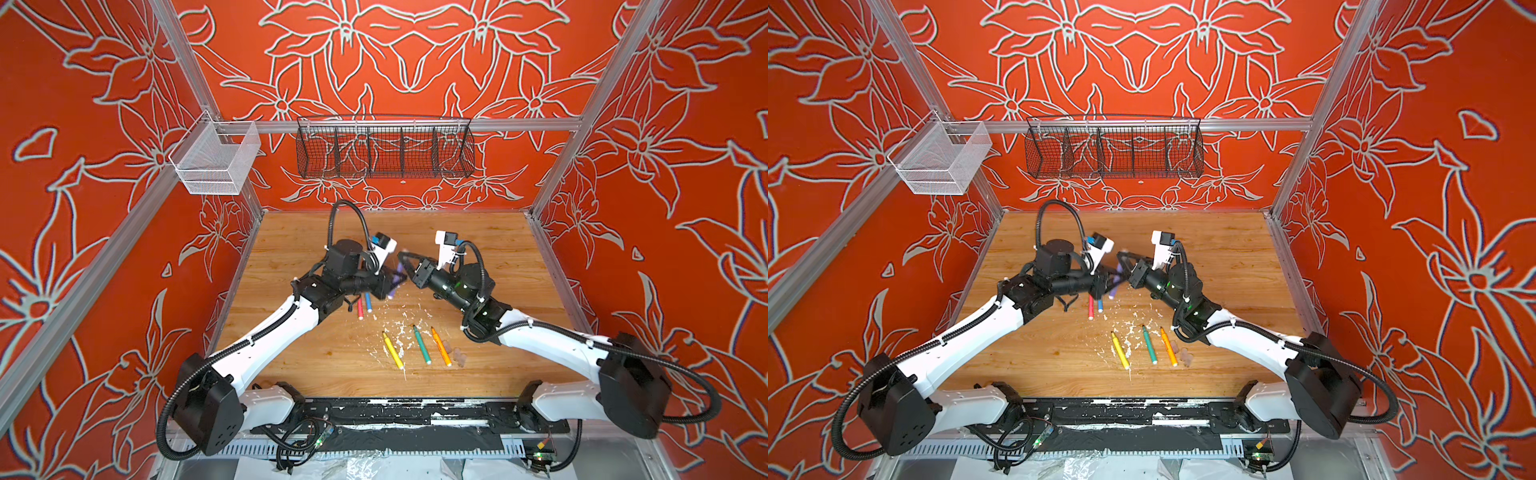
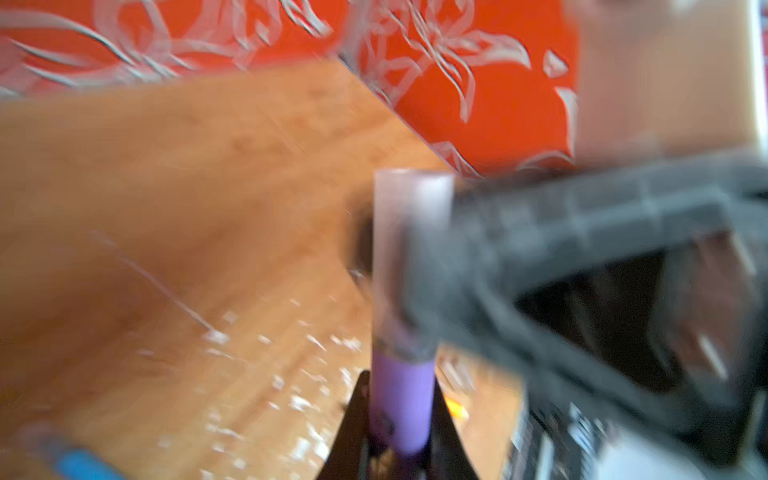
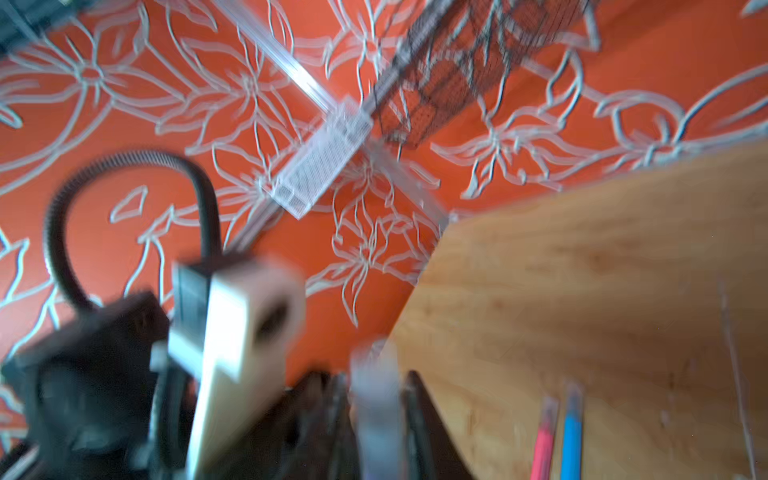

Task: Insert the pens into the pen caps
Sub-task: 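Draw the right gripper back while the left gripper carries the capped purple marker, then lower the capped purple marker beside the pink marker and release it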

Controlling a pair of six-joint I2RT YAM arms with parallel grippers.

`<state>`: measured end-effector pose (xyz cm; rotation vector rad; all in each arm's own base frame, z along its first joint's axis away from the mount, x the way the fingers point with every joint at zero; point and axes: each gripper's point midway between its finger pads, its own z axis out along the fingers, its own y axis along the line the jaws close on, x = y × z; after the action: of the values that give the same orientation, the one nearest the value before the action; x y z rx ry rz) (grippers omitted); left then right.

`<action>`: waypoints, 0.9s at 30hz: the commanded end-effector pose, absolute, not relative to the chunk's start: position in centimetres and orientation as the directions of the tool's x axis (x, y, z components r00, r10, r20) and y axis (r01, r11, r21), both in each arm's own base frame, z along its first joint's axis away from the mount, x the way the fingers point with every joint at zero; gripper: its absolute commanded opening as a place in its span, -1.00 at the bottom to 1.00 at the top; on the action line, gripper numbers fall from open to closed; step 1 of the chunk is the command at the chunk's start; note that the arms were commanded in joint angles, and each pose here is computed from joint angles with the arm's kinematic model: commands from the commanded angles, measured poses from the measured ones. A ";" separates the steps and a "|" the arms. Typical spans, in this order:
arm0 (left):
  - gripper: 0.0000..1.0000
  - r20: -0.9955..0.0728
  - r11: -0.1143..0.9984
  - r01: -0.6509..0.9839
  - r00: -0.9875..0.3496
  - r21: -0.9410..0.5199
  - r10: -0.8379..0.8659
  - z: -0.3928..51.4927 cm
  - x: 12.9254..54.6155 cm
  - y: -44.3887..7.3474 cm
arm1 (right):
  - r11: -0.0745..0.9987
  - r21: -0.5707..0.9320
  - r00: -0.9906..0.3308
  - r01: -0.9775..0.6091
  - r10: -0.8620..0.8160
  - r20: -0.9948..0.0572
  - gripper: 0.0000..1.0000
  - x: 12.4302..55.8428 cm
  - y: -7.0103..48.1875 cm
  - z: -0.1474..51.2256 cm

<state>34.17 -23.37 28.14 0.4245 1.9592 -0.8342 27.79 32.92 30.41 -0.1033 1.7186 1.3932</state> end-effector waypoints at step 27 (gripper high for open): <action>-1.00 -0.600 0.844 -0.328 -0.596 -0.425 -0.534 10.9 30.2 -7.4 | 0.929 0.366 -0.455 -0.062 0.300 -0.839 0.44 30.1 15.3 19.5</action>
<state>29.28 -7.76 10.99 -0.5968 2.2549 -0.3961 29.52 15.61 19.25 0.1595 2.0162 0.4537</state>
